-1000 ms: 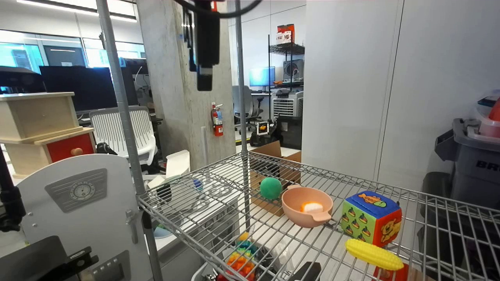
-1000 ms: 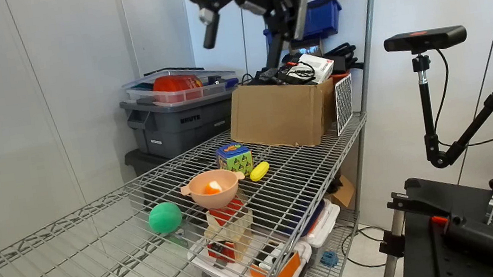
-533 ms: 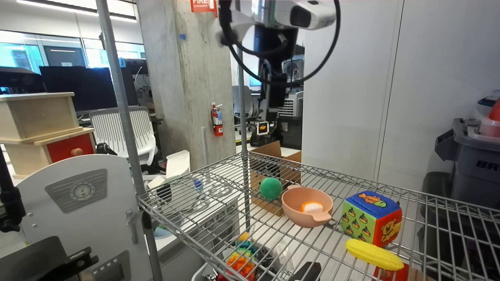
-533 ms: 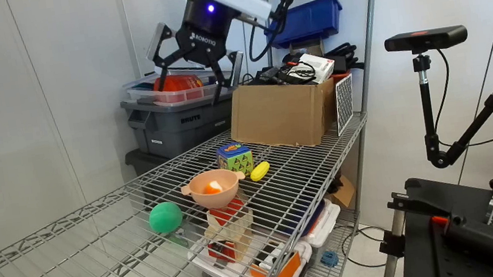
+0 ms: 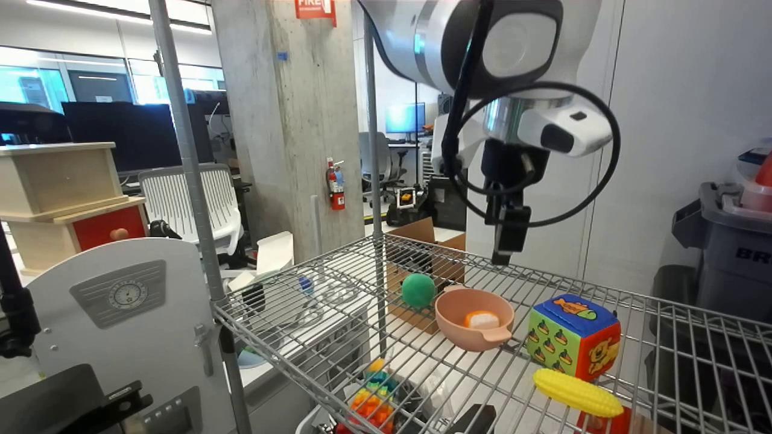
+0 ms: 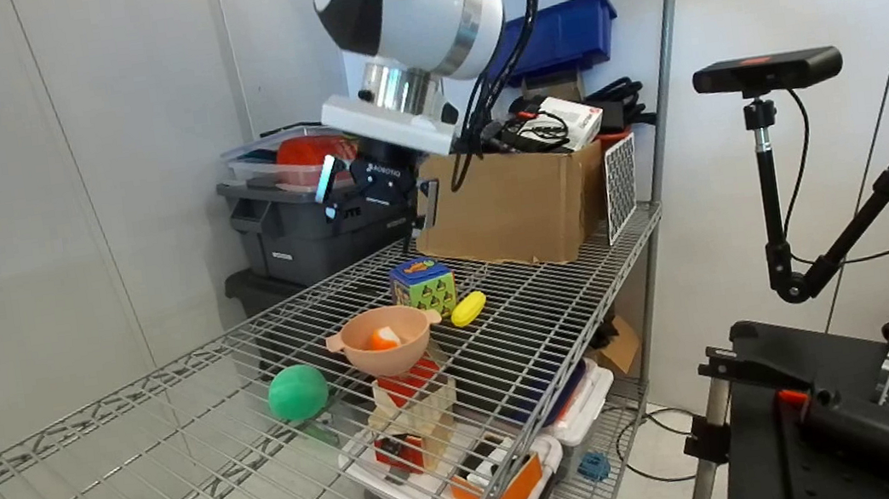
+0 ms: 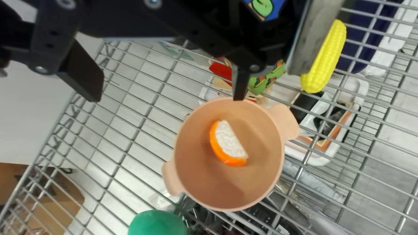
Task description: Pick up the object from the bowl and place it on the mesh
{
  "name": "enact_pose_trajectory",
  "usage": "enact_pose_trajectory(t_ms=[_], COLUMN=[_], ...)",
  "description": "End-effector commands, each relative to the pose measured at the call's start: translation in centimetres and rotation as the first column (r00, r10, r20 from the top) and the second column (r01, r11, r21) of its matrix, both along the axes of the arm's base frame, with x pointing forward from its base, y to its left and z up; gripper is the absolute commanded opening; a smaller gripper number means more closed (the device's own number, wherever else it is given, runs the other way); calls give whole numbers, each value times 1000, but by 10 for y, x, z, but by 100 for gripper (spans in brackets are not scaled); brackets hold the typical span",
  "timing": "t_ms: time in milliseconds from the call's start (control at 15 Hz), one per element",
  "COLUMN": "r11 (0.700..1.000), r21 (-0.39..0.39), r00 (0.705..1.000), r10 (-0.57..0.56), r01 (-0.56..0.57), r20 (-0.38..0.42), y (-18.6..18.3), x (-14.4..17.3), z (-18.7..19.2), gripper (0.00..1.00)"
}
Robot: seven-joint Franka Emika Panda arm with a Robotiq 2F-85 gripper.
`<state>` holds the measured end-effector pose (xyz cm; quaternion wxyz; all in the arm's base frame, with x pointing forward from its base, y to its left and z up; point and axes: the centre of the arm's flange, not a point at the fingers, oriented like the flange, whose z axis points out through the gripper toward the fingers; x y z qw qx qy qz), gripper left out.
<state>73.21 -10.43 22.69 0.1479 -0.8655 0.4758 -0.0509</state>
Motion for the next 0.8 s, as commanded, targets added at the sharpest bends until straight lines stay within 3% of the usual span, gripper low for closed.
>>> enact_pose_trajectory(t_ms=[0,333,467,533,733], r11=[999,997,995,994,992], r21=[-41,-72,-80,-84,-88], r00=[997,989,987,985,982], r10=[-31,-52,-72,-80,-101], r01=[28,42,60,68,88], r20=[-71,-141,-147,-150,-157], y=[20,41,35,32,23], x=[32,40,42,40,36], z=[-55,-103,-103,-98,-79], gripper=[100,100,100,92,98])
